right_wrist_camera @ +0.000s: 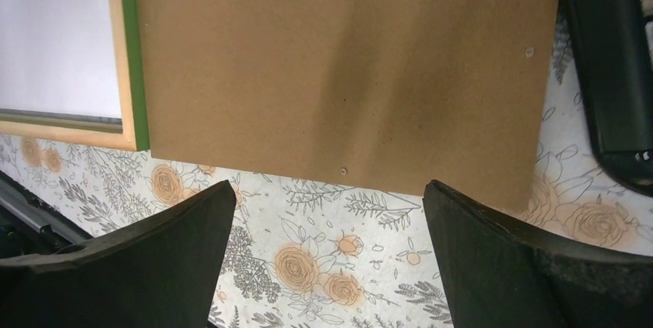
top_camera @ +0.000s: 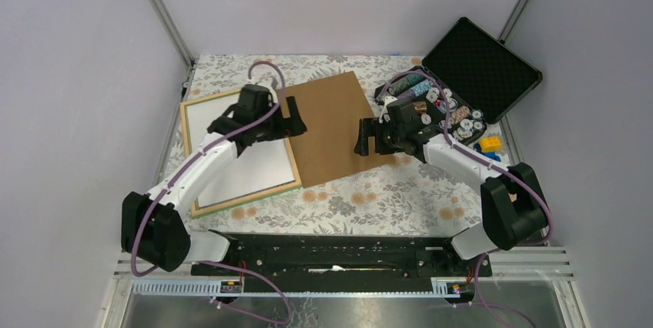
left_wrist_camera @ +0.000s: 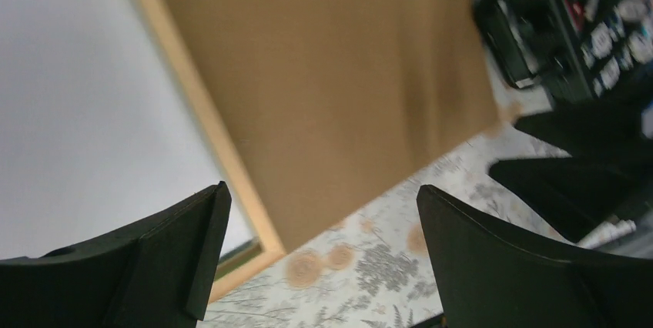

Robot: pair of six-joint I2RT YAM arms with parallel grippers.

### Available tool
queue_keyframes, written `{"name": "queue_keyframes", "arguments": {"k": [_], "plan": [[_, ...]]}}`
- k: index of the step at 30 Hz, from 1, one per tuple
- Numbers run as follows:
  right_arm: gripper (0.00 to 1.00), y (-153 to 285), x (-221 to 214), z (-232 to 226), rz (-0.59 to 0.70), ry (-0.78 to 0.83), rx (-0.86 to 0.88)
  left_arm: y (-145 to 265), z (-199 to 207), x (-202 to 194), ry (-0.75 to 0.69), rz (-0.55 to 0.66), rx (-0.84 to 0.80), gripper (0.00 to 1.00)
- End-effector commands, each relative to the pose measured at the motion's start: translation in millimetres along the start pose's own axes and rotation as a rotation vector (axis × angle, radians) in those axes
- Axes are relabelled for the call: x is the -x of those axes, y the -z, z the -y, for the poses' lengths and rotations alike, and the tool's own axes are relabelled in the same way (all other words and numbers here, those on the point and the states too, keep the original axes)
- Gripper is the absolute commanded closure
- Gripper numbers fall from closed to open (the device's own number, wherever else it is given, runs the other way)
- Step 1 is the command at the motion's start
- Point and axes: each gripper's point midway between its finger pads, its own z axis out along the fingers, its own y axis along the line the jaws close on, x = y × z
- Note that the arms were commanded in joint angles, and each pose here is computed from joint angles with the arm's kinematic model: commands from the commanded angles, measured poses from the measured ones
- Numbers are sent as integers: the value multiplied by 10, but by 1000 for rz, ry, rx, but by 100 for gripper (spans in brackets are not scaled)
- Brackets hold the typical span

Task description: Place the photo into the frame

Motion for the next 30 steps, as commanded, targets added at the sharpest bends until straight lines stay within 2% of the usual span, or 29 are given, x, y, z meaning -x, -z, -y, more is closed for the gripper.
{"name": "queue_keyframes", "arguments": {"k": [1, 5, 9, 15, 21, 25, 30], "plan": [[0, 26, 26, -35, -40, -68, -6, -135, 652, -156, -15, 57, -209, 1], [0, 79, -182, 125, -61, -137, -83, -415, 1056, -605, -46, -14, -301, 1], [0, 179, -276, 263, -33, -199, -112, -597, 1382, -974, -79, 13, -298, 1], [0, 414, -164, 564, 102, -391, -113, -759, 1349, -1160, 48, 88, -252, 1], [0, 446, -188, 839, 139, -549, -61, -878, 1257, -1306, 87, 107, -270, 2], [8, 360, -215, 936, 101, -617, -12, -940, 1278, -1356, 47, 96, -275, 2], [15, 211, -166, 988, 103, -619, 23, -1007, 1232, -1403, 58, 85, -242, 1]]}}
